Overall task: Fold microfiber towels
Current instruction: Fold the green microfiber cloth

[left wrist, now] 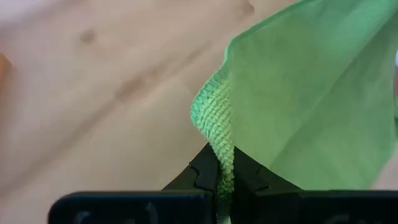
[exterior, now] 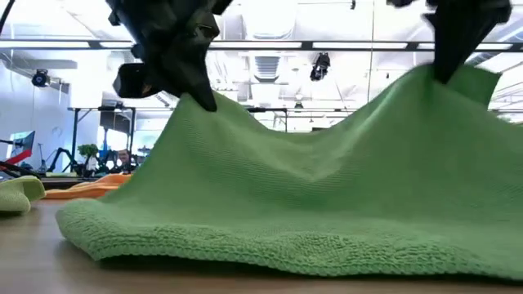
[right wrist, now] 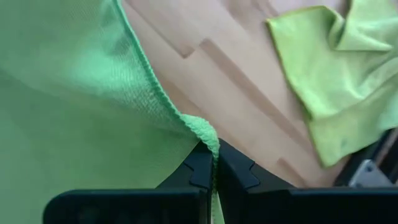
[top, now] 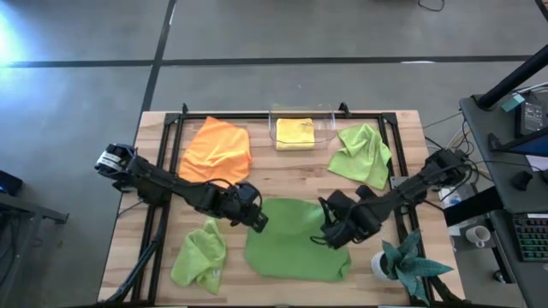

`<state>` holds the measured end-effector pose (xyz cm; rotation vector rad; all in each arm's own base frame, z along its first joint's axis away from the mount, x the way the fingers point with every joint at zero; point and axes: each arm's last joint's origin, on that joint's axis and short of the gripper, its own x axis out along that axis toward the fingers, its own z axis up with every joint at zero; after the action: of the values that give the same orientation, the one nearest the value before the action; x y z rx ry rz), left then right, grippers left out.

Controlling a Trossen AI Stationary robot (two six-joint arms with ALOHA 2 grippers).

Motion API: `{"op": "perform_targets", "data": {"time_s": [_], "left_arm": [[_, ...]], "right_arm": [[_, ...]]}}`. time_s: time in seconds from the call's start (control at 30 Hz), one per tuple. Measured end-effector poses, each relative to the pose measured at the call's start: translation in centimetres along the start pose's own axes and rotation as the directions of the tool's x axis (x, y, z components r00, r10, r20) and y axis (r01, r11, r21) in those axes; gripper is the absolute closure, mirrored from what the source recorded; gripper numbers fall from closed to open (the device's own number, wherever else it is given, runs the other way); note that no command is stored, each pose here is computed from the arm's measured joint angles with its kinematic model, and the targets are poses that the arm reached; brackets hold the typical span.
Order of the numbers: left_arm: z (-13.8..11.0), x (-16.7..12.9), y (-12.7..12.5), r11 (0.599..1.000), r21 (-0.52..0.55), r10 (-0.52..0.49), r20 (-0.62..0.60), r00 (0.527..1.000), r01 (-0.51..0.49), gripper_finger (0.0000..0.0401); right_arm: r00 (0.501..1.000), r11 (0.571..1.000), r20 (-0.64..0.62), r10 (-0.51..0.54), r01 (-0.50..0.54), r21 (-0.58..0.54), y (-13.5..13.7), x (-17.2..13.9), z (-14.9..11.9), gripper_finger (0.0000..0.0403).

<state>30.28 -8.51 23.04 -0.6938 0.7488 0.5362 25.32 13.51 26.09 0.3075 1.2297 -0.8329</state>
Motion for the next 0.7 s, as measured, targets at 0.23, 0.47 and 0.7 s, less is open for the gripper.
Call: {"op": "perform_targets", "data": {"time_s": [0.23,0.47,0.7], "left_arm": [[2.2,1.1,1.5,0.998,-0.002,0.069,0.049,0.996,-0.069,0.0401],[4.0,1.8,2.7,0.994,-0.033,0.110,0.071,0.991,-0.108,0.0401],[4.3,2.4,3.9,0.989,-0.005,0.149,0.066,0.987,-0.149,0.0401]], "right_arm": [[0.993,0.993,0.011,-0.115,0.115,-0.027,-1.2,3.0,1.0,0.0394],[0.981,0.979,0.000,-0.195,0.194,-0.063,-2.4,5.2,2.1,0.0394],[0.984,0.976,-0.014,-0.178,0.174,-0.129,-2.7,6.8,3.0,0.0394]]}}
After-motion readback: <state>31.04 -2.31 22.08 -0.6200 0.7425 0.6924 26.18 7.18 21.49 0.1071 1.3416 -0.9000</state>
